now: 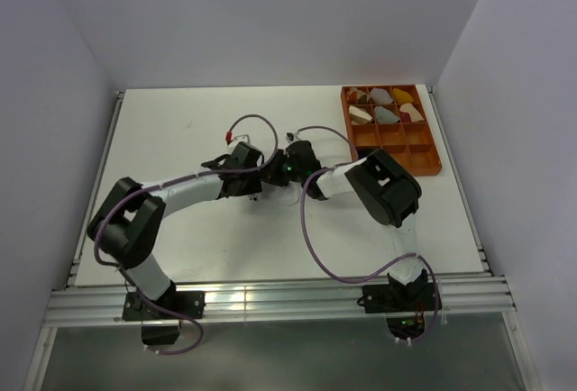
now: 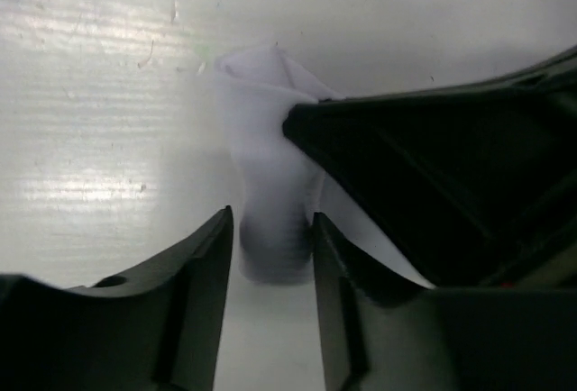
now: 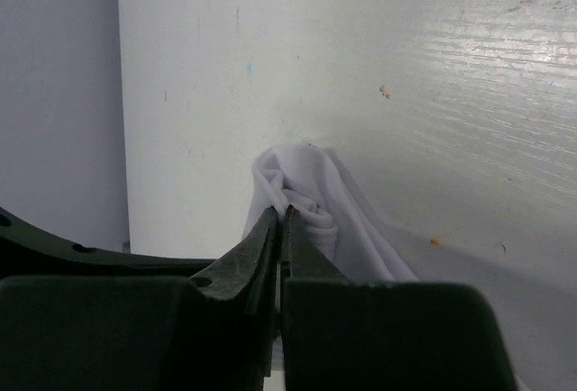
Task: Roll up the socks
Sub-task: Roll the sock at the center of the board.
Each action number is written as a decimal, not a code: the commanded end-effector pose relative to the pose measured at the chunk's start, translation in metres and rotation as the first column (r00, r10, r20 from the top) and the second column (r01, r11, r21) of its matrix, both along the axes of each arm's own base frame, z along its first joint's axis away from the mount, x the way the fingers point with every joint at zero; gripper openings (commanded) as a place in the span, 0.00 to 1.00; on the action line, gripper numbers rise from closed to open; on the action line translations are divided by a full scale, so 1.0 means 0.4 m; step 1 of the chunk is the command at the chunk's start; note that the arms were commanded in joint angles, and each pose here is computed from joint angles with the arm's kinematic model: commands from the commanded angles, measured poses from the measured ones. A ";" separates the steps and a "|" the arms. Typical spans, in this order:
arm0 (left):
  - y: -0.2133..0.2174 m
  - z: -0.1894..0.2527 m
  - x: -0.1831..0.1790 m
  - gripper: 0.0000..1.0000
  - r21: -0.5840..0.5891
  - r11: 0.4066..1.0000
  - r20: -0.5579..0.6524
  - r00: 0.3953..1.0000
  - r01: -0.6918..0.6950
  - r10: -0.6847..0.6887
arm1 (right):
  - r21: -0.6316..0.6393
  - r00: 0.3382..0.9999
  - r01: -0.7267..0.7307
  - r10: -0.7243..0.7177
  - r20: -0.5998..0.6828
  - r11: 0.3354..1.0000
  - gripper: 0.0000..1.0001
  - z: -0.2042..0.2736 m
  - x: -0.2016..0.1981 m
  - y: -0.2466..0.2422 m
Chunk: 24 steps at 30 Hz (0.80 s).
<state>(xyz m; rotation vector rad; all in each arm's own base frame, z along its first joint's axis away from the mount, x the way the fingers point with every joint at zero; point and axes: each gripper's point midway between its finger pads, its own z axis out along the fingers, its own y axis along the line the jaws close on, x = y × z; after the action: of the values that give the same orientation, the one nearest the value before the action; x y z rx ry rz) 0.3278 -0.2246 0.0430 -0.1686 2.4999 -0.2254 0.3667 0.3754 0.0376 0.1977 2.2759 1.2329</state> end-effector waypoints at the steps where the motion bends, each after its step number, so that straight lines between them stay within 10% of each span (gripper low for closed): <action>1: -0.011 0.086 0.003 0.47 -0.210 0.977 0.040 0.998 -0.029 0.039 | -0.044 1.000 0.007 -0.007 0.001 0.999 0.00 -0.040 -0.006 -0.024; 5: 0.017 0.118 0.008 0.62 -0.336 0.940 0.066 0.994 -0.058 0.085 | -0.040 1.000 0.004 -0.004 0.011 0.999 0.00 -0.037 -0.006 -0.024; 24: -0.005 -0.017 -0.005 0.54 -0.553 0.830 -0.075 0.996 -0.076 0.041 | -0.023 0.999 0.008 -0.007 0.053 1.000 0.00 -0.030 -0.015 -0.035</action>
<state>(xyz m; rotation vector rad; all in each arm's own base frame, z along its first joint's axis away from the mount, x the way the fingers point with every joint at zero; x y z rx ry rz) 0.3206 -0.2189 0.0348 -0.5128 2.4424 -0.8671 0.3635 0.3713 0.0371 0.1626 2.2143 1.2471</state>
